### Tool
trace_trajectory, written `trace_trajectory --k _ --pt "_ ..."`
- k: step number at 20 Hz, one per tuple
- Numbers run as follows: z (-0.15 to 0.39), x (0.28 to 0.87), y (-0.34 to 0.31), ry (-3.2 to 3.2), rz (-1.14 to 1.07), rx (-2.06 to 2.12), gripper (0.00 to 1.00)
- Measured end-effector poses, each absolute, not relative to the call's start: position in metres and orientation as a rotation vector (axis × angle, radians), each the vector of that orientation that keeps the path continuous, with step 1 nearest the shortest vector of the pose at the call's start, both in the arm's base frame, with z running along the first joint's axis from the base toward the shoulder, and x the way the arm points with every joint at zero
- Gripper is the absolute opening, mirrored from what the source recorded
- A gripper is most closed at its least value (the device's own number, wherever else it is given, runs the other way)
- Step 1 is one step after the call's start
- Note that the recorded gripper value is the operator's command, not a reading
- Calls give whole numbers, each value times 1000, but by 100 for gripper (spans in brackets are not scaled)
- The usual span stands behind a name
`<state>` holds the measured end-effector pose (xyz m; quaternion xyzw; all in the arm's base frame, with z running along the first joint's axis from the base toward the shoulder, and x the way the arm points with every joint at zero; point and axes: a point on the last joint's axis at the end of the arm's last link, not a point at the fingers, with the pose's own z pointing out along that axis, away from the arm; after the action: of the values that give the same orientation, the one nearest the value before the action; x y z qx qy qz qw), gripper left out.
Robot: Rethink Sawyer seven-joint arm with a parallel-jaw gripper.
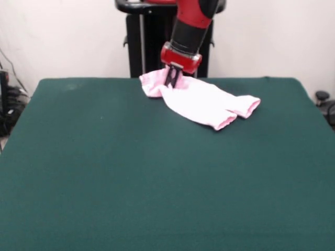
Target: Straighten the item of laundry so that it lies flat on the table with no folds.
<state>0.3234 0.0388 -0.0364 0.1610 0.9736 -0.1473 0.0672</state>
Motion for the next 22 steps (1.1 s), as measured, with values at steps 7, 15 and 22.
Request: trace_trajectory --k 7,15,22 --pt "-20 328 24 2871 -640 444 0" --pt "-12 338 0 2863 -675 454 0" --pt "-15 346 -26 2879 -619 423 0"
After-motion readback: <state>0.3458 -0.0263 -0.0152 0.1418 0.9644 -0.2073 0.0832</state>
